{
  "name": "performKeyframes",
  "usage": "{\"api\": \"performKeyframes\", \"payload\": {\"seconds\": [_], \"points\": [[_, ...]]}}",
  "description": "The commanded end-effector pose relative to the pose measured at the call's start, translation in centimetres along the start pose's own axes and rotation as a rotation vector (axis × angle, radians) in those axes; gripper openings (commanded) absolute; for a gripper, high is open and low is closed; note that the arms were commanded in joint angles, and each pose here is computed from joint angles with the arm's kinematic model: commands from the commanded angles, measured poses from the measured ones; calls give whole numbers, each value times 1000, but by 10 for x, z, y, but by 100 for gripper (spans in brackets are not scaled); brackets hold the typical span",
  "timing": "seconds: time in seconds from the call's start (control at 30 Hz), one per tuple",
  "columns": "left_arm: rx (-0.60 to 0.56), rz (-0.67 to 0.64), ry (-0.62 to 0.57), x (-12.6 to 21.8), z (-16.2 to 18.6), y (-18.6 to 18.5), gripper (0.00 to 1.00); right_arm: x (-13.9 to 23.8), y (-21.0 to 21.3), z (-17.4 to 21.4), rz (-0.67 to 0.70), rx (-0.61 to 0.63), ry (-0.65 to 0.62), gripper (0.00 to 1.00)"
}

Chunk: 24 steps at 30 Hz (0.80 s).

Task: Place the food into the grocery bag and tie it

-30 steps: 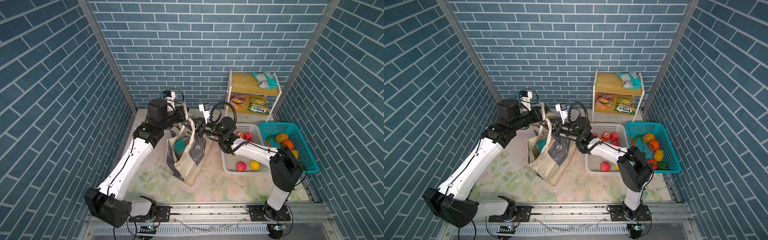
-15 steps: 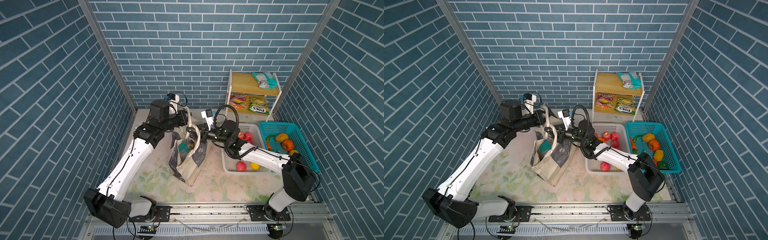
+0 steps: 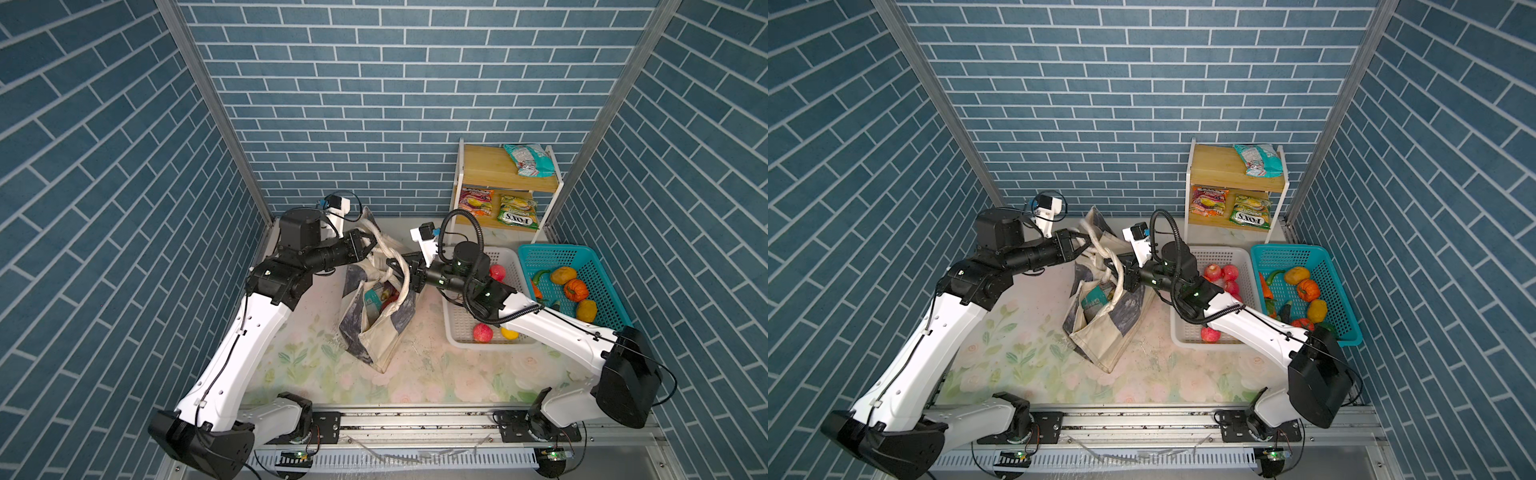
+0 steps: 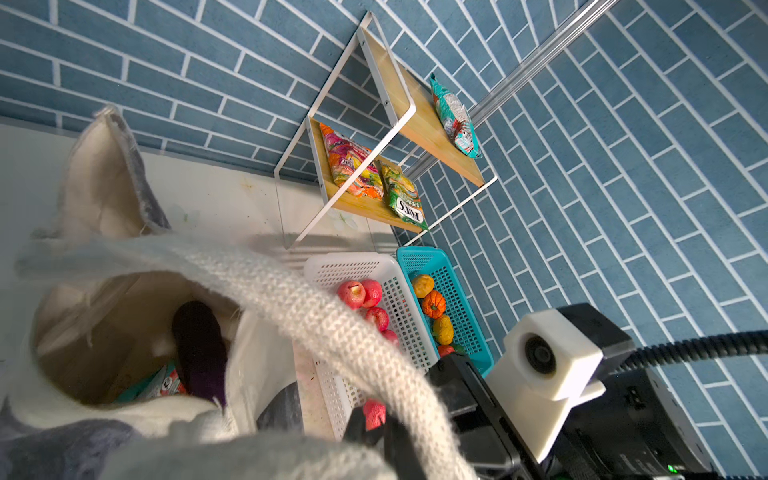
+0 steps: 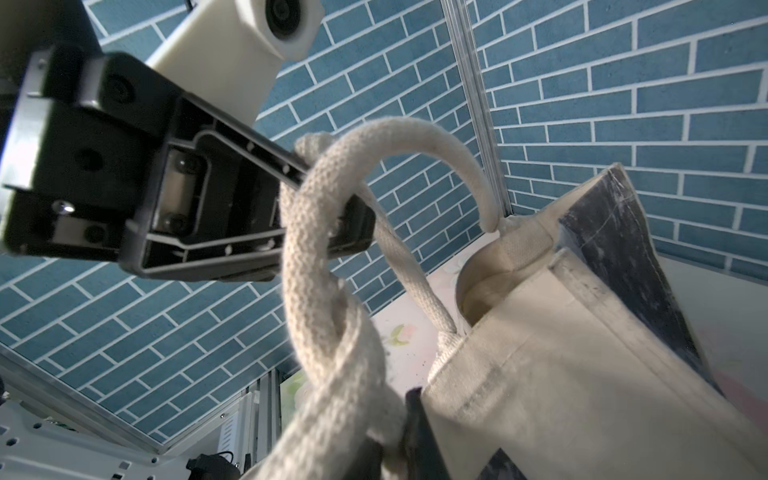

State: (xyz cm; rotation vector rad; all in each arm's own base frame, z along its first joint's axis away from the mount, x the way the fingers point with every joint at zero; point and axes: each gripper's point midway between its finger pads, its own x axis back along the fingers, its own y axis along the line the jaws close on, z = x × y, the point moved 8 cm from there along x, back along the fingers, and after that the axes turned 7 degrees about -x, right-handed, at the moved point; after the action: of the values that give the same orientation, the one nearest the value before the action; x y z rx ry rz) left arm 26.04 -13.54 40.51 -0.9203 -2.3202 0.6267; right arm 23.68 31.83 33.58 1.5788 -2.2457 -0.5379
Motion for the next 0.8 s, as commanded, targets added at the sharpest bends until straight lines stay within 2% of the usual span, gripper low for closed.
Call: {"api": "performKeyframes", "payload": {"seconds": [0.0,0.13,0.3,0.47,0.77], "points": [[15,-41,22,18,12,9,0,13,-26,2,210,35,-9,0],[38,-78,25,26,18,20,0,21,-25,2,218,48,-37,0],[88,-103,60,27,29,41,0,28,-17,0,138,28,-147,0],[103,-218,95,28,43,62,0,38,-13,-6,116,21,-252,0],[105,-531,19,59,42,91,0,74,-18,-17,237,27,-438,0]]}}
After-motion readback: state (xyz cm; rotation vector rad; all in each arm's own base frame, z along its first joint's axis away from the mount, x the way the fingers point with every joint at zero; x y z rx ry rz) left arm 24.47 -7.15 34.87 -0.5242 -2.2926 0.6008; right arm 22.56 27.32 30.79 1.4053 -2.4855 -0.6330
